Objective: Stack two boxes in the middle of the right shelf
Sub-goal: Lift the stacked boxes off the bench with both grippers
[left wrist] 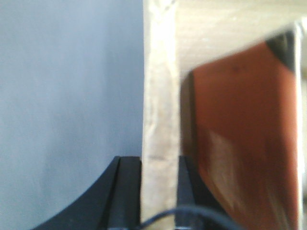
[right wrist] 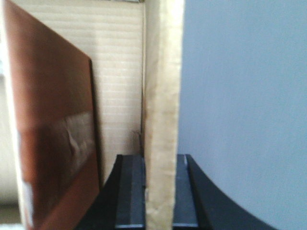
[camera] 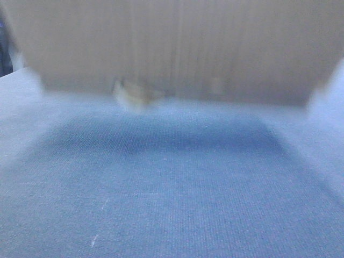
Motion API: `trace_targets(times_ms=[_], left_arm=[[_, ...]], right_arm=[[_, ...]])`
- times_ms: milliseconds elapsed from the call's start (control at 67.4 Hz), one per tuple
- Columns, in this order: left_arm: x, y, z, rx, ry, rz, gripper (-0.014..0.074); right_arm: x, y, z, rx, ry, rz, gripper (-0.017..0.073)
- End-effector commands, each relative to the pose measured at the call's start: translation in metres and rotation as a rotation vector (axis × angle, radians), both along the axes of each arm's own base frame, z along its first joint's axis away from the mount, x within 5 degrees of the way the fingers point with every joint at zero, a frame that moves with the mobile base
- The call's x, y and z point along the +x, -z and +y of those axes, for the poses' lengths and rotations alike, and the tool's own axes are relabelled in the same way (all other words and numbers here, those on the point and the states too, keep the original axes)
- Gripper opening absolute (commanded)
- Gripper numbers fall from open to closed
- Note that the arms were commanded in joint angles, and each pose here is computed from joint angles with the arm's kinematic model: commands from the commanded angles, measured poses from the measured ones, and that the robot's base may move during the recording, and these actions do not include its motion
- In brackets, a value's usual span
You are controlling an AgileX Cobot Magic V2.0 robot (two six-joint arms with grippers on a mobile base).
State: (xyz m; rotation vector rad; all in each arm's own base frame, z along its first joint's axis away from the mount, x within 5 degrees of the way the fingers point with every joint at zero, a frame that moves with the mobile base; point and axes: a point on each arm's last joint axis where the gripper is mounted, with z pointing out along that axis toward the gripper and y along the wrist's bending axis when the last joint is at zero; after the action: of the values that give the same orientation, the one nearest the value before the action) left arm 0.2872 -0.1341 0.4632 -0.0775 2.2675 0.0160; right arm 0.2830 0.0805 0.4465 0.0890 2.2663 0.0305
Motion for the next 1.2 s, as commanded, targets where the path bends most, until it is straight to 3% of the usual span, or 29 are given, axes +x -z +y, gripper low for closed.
trace_targets(times_ms=[0,326,564,742,890,1187], left_arm=[[-0.008,-0.021,0.008,-0.009,-0.022,-0.084,-0.0111],[-0.007,-0.026,0.008,-0.011,-0.012,-0.133,-0.0111],[-0.002,-0.035,0.007,-0.002,0.018,-0.242,-0.0111],[-0.001,-0.036,0.007,-0.001,0.013,-0.252,-0.0111],[0.001,-0.037,0.012,-0.049,-0.035,-0.261,-0.0111],[0.000,-0.041,0.012,-0.053,-0.032,-0.280,-0.0111]], right_arm=[[-0.004,-0.025,-0.005,-0.030,0.003,-0.142,-0.0154],[-0.005,-0.048,-0.006,-0.019,-0.010,-0.269,-0.0154],[-0.003,-0.052,-0.004,-0.013,-0.027,-0.318,-0.0154],[-0.003,-0.052,-0.004,-0.011,-0.029,-0.323,-0.0154],[-0.003,-0.052,-0.004,-0.011,-0.029,-0.323,-0.0154],[-0.003,-0.053,-0.004,-0.011,-0.030,-0.324,-0.0154]])
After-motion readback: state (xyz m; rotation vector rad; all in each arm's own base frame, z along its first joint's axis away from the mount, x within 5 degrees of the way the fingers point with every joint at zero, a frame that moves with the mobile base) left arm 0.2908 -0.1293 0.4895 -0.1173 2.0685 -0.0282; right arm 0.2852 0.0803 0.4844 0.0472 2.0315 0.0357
